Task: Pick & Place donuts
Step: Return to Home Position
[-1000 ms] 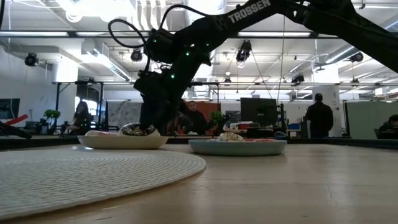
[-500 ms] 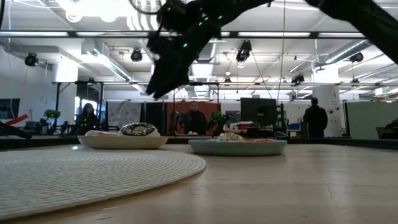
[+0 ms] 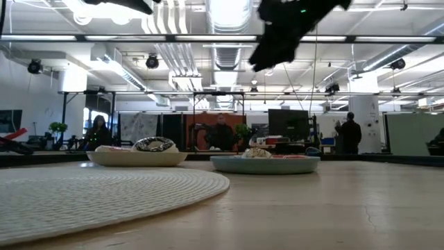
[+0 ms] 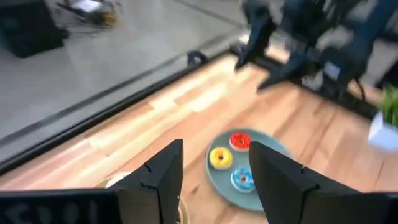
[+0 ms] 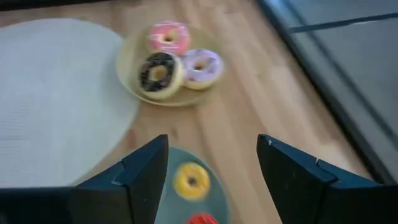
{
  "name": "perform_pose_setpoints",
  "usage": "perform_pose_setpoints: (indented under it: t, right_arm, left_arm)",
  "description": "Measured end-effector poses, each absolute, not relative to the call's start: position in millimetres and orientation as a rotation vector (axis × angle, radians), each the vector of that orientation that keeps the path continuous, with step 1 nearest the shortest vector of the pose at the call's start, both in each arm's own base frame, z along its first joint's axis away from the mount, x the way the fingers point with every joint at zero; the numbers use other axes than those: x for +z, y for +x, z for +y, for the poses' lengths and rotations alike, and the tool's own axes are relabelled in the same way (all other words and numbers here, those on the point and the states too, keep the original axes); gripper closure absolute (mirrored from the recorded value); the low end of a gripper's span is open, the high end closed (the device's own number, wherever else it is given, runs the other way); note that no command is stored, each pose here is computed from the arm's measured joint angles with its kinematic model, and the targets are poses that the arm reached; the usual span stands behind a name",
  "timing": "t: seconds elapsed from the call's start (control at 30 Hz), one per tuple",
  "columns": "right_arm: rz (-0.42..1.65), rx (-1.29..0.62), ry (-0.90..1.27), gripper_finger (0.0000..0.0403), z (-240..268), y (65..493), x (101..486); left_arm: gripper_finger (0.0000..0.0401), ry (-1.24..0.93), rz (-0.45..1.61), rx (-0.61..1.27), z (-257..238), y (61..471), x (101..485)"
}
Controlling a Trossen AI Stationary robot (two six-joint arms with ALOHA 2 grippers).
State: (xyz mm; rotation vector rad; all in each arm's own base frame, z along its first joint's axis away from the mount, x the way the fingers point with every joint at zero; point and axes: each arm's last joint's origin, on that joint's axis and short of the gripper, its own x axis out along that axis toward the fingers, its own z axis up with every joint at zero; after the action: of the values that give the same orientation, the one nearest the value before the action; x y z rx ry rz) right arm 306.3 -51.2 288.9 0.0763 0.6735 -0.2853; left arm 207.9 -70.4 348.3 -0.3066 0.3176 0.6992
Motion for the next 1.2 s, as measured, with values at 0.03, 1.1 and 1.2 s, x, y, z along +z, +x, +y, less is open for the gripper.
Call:
perform_pose_setpoints:
  t: [0.03, 1.1, 1.2]
  right_arm:
    - [0.66, -0.313, 0.067, 0.0167, -49.6, 295.0, 291.6]
    - [0.245, -0.301, 0.533, 0.0168, -16.4, 98.5, 261.7]
    - [0.155, -0.264, 0.521, 0.0168, -14.7, 89.2, 262.5]
  left_arm:
    - [0.0246, -0.285, 0.345, 0.674, -64.4, 212.5, 349.4]
    - [0.0256, -0.394, 0.08, 0.296, 0.0, 150.4, 254.1]
    - [0.0256, -0.424, 0.028, 0.287, 1.1, 132.8, 243.0]
